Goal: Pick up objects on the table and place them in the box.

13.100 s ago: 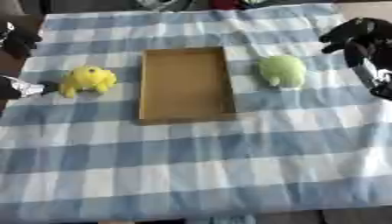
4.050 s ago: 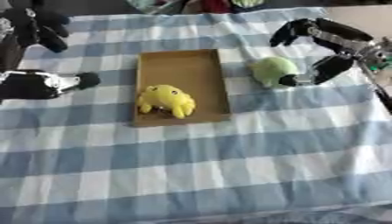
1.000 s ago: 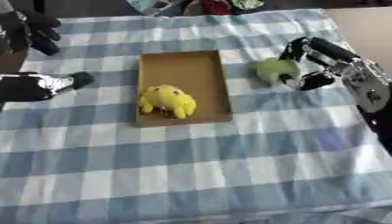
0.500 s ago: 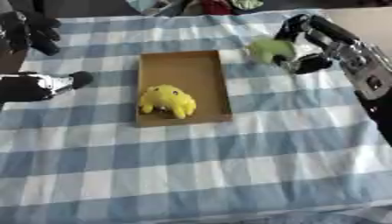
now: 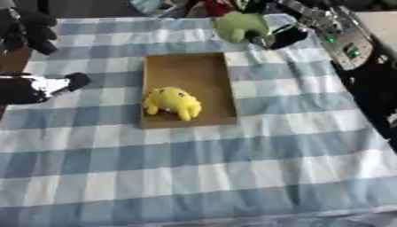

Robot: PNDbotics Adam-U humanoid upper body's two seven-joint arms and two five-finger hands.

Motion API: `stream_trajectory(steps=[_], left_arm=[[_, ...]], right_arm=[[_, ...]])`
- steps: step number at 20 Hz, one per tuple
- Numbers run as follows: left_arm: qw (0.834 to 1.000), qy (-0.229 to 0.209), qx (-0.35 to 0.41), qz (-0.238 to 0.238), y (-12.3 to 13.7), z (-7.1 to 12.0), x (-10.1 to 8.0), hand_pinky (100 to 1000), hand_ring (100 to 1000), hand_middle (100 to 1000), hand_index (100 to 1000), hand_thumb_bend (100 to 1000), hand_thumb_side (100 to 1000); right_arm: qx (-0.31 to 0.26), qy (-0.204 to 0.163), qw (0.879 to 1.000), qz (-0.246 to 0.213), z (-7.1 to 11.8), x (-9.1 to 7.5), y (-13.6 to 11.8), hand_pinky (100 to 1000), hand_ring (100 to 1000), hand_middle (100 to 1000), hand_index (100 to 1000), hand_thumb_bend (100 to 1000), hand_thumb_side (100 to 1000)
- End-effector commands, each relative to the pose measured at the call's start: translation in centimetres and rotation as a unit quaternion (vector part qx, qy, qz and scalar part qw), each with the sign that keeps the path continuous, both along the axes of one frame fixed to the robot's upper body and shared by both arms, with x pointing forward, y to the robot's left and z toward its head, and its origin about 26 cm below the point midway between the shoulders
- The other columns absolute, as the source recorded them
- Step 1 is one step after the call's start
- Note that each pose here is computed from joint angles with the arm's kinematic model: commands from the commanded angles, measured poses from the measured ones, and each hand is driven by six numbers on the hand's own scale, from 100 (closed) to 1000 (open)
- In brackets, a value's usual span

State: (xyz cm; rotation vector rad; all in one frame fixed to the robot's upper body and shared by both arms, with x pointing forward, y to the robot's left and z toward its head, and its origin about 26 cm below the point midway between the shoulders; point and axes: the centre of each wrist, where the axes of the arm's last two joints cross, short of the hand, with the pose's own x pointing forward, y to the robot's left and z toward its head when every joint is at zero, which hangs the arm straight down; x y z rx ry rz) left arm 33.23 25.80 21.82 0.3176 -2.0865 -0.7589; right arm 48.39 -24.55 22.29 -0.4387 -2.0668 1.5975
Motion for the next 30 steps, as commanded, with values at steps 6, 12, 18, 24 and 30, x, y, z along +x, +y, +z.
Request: stream_trajectory(steps=[6, 12, 18, 24, 30], left_arm=[[0.999, -0.023, 0.001, -0.027, -0.9, 1.5, -0.4, 584, 542, 540, 712, 803, 210], [0.999, -0.027, -0.002, -0.043, -1.6, 1.8, -0.6, 583, 558, 539, 711, 806, 211], [0.998, -0.028, -0.006, -0.051, -2.0, 1.8, -0.8, 583, 560, 539, 711, 809, 213], [0.998, -0.028, -0.007, -0.050, -2.0, 1.8, -0.9, 582, 561, 539, 711, 813, 214], [0.999, -0.028, -0.011, -0.039, -1.6, 1.6, -0.9, 581, 561, 538, 710, 814, 213]], right_arm=[[-0.025, 0.029, 0.999, 0.006, -1.3, 1.1, 1.7, 586, 631, 581, 642, 100, 100], [-0.034, 0.052, 0.998, 0.007, -3.2, 1.5, 2.9, 622, 673, 625, 701, 100, 211], [-0.035, 0.044, 0.998, 0.016, -3.6, 1.4, 4.2, 654, 719, 688, 771, 202, 437], [-0.073, 0.025, 0.996, 0.042, -2.8, 1.0, 5.2, 751, 830, 825, 838, 347, 548], [-0.057, -0.006, 0.997, 0.056, -1.1, 0.3, 4.8, 762, 846, 841, 842, 307, 504]])
